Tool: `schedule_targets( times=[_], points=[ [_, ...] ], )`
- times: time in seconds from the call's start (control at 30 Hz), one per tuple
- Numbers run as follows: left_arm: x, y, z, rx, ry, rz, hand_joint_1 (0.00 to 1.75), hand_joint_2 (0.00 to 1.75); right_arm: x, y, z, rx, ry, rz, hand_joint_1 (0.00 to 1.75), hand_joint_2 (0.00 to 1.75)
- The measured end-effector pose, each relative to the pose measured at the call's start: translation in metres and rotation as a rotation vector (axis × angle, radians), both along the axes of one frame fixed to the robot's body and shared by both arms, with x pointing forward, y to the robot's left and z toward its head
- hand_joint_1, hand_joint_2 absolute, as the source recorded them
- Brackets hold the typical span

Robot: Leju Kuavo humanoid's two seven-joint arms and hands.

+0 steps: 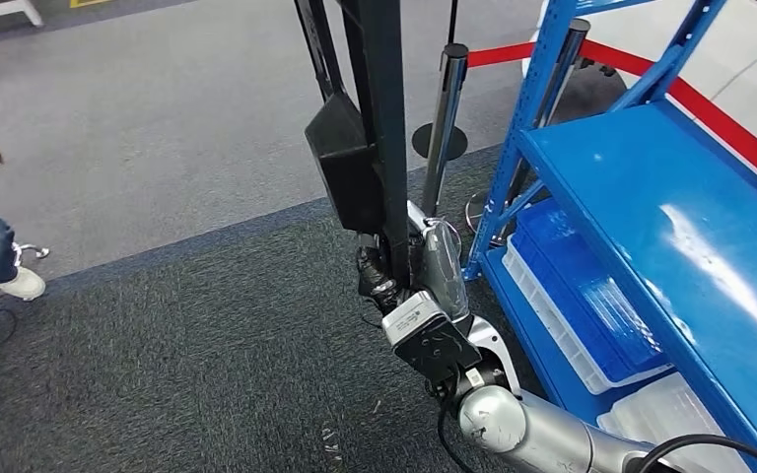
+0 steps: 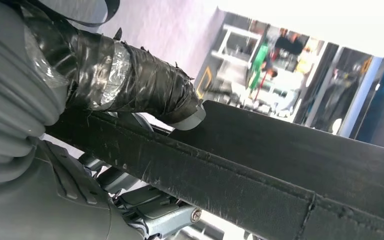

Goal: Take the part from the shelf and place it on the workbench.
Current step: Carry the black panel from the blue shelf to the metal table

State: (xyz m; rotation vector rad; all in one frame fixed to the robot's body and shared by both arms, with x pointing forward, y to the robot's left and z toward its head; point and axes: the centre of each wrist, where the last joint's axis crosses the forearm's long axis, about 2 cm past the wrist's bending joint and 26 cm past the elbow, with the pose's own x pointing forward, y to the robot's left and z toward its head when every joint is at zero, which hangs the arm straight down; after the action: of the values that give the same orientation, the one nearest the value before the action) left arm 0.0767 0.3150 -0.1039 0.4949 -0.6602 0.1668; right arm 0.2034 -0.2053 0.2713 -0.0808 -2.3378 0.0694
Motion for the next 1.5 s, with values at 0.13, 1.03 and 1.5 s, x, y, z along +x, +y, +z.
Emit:
schedule_targets(
  times=[0.13, 1.03, 1.5],
  points=[
    [-0.0014, -0.0025, -0.0004, -0.005, 0.003, -0.001, 0.00, 1.75, -0.0003, 0.0000, -0.0001, -0.001, 0.002, -0.001, 1.75, 1.75],
    [0.0009, -0.0054, 0.0000, -0.003, 0.003, -0.018, 0.00, 1.75, -0.0044, -0.0016, 0.0030, 0.002, -0.002, -0.009, 1.75, 1.75],
    [-0.0010, -0.0028, -0.0002, 0.005, 0.009, -0.029, 0.00, 1.75, -0.0051, -0.0025, 0.0048, -0.008, -0.009, -0.014, 1.75, 1.75]
  ],
)
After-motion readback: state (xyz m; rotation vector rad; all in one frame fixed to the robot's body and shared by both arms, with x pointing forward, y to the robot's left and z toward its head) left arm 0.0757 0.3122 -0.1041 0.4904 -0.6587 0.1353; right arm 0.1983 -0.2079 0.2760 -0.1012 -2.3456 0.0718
